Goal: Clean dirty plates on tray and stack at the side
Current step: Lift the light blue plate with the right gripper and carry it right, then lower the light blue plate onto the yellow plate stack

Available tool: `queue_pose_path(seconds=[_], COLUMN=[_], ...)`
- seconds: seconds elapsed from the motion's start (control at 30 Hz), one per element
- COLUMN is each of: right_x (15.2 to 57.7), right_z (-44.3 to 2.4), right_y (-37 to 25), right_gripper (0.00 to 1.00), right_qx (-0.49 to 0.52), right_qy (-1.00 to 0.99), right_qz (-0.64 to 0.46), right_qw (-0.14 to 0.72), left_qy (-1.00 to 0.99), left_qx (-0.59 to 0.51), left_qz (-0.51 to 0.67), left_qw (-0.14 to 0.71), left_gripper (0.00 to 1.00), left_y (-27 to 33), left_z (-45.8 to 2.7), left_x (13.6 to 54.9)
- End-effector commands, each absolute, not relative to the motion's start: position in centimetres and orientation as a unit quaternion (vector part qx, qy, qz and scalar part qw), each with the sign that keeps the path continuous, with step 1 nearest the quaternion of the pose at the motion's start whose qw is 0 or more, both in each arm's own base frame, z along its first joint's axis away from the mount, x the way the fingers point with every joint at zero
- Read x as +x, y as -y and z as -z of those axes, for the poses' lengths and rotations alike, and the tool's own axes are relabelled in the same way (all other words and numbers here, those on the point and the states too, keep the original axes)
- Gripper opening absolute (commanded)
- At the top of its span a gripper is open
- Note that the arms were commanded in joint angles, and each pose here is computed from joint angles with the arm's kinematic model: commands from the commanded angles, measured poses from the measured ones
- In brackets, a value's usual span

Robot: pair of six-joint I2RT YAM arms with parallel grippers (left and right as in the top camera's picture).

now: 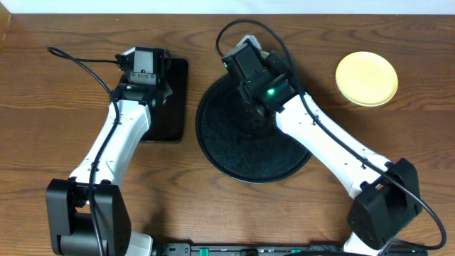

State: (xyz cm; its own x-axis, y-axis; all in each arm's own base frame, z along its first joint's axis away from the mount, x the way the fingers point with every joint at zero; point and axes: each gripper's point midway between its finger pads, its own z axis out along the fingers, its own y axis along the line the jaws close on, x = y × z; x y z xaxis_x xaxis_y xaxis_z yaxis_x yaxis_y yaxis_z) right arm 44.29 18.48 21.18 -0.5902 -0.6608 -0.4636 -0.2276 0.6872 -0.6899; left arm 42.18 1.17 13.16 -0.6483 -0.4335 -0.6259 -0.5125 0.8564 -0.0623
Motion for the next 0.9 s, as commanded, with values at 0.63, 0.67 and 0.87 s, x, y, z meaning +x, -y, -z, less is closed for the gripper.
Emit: queue_pose_path(seconds=[0.63,0.67,0.87], right_x=[46.3,46.0,45.2], right_z=[-15.0,-14.8,-12.1], right_y=[13.0,13.9,17.7], right_gripper=[0.01,0.01,0.01], right_qx=[0.294,0.304,0.346], right_qy=[-0.911,-0.908,-0.902], right_qz=[-0.101,-0.098,-0.054], right_qw=[0.272,0.271,0.252], left_qy=[-0.906,-0.906,-0.906], left_qx=[-0.267,-0.267,-0.267], left_qz=[-0.065,-0.065,-0.065], left_qw=[0.323,0.323,0.323], left_gripper=[0.08,0.08,0.08], left_y=[-1.5,-1.5,-1.5], left_z=[-12.7,-12.7,-12.7], left_x=[42.0,42.0,42.0])
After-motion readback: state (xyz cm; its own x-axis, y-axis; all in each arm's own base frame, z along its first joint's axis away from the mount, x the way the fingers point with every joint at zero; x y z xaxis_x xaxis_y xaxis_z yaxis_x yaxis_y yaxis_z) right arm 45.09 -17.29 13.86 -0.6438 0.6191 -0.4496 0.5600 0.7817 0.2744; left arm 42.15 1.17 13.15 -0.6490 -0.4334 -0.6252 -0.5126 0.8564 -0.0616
